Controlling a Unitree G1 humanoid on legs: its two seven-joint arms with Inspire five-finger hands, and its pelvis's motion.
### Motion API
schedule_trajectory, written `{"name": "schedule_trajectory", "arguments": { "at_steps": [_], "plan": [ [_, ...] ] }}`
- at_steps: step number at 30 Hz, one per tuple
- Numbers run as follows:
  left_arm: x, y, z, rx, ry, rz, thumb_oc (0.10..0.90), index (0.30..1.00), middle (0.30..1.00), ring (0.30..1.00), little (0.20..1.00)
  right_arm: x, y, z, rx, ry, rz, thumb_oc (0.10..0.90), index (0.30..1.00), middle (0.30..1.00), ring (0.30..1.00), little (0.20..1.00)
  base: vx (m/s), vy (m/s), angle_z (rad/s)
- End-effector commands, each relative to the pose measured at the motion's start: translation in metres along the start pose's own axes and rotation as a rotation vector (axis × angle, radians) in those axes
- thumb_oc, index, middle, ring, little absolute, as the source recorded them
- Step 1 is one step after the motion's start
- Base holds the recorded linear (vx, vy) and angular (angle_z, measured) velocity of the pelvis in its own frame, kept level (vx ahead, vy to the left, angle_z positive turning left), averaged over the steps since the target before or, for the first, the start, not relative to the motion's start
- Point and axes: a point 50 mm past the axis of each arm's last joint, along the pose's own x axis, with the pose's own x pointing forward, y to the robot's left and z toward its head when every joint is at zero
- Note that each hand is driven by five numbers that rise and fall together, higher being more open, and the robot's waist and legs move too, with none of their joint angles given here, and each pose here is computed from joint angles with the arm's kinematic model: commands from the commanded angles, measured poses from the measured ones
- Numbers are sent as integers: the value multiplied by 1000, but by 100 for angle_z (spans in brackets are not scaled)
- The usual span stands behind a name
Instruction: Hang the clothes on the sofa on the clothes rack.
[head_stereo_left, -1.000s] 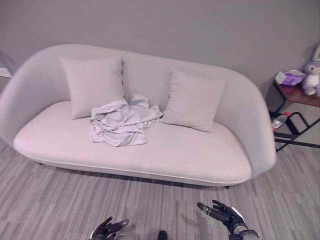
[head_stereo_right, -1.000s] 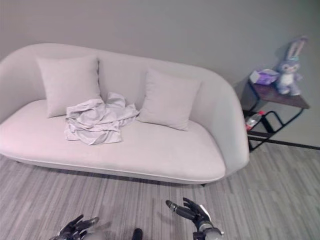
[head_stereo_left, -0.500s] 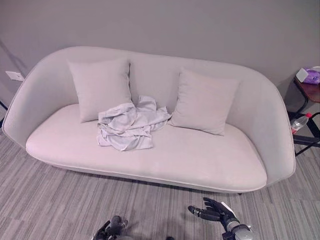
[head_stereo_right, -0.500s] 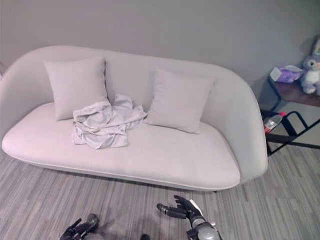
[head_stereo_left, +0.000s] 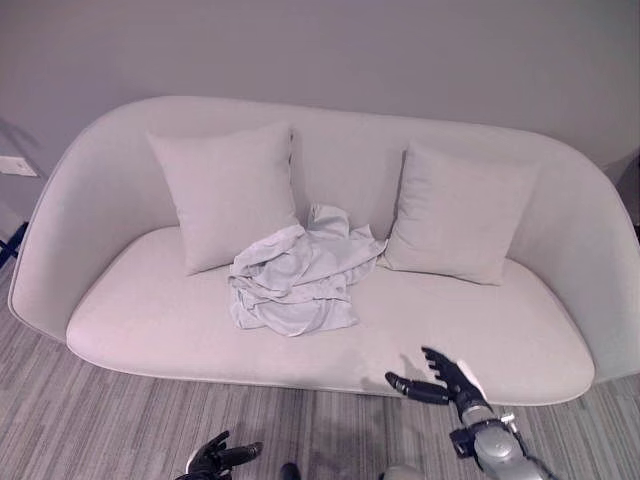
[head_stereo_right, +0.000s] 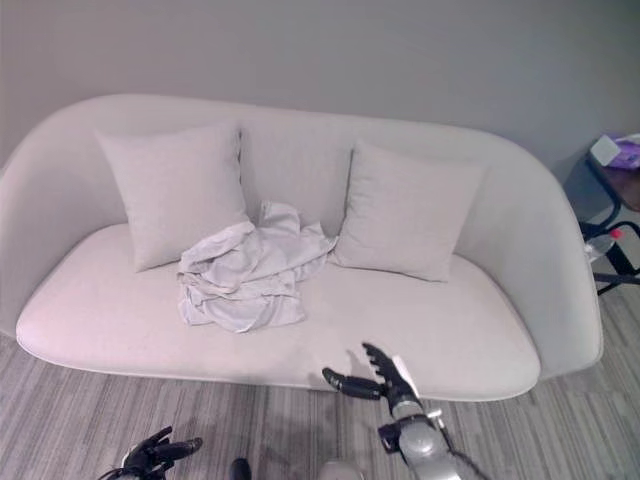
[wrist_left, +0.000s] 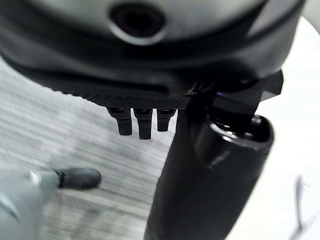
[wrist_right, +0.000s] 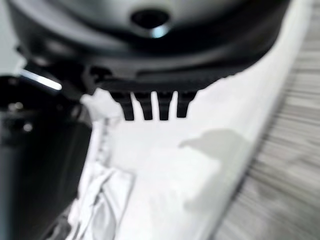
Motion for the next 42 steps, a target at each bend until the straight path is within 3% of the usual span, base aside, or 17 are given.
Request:
{"name": "schedule_trajectory", "arguments": {
  "at_steps": [1, 4, 5, 9, 13, 23, 29, 42],
  "plan": [
    [1, -7, 2, 116, -15, -50, 800, 900, 900, 900, 900, 16, -71, 64, -249, -264, -247, 800, 900, 900, 900, 900, 202, -129, -8],
    [0, -8, 0, 123, -5, -53, 800, 900, 900, 900, 900, 22, -69, 66, -286, -247, -253, 800, 900, 900, 900, 900, 247, -233, 54],
    [0, -19, 5, 126, -34, -82, 800, 900, 900, 900, 900, 24, -76, 79, -424, -286, -287, 800, 900, 900, 900, 900, 109, -162, 101],
    [-4, -44, -3, 263, -50, -199, 800, 900, 900, 900, 900, 34, -70, 85, -473, -306, -319, 800, 900, 900, 900, 900, 118, -133, 46],
    [-2, -40, 4, 242, -77, -156, 800, 900, 900, 900, 900, 48, -61, 109, -636, -385, -335, 800, 900, 900, 900, 900, 16, -52, 25],
    [2, -35, 31, 184, -167, -54, 800, 900, 900, 900, 900, 74, -53, 189, -755, -574, -476, 800, 900, 900, 900, 900, -58, -7, 9],
    [2, -34, 44, 138, -211, -19, 800, 900, 900, 900, 900, 90, -58, 205, -782, -509, -529, 800, 900, 900, 900, 900, -22, 19, 15],
    [-1, -52, 68, 140, -322, -46, 800, 900, 900, 900, 900, 104, -87, 192, -812, -249, -623, 800, 900, 900, 900, 900, 12, 10, 16]
  ]
}}
